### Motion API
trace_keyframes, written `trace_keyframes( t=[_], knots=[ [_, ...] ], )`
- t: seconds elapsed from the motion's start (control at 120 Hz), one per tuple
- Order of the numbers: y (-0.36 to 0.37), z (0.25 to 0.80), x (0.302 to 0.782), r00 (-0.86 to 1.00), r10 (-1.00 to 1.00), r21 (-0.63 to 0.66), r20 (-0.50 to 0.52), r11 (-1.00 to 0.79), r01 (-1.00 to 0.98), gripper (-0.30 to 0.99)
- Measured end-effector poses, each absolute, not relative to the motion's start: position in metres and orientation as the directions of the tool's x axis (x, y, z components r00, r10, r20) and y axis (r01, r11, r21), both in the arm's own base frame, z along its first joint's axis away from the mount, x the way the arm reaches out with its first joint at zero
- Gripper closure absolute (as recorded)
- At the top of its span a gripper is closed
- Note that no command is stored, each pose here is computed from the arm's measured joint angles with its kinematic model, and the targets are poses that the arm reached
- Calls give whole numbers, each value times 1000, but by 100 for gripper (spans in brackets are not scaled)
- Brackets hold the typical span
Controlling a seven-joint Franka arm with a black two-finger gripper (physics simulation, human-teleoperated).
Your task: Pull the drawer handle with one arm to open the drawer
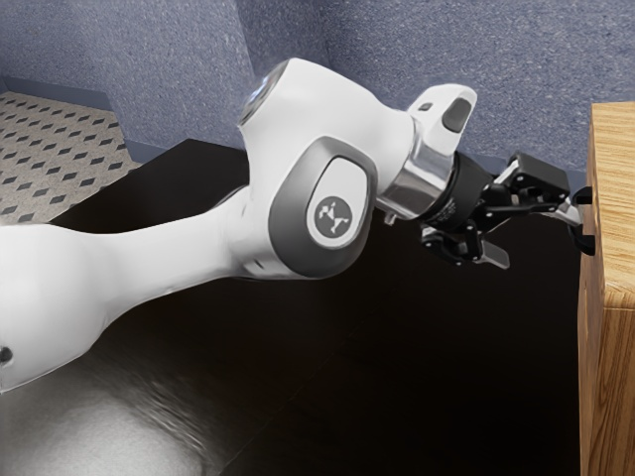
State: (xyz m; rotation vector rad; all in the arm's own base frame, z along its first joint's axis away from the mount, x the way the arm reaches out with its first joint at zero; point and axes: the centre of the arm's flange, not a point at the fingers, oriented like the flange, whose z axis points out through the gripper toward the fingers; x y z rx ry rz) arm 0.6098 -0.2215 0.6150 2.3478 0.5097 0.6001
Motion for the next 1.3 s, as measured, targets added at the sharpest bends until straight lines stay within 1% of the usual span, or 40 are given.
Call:
trace_keyframes(
  t=[0.65, 1.3],
  knots=[
    [-214, 609, 609, 818, 507, 670, 272, -710, 217, 0],
    [-142, 608, 573, 780, 581, 677, 234, -673, 299, 0]
  ],
)
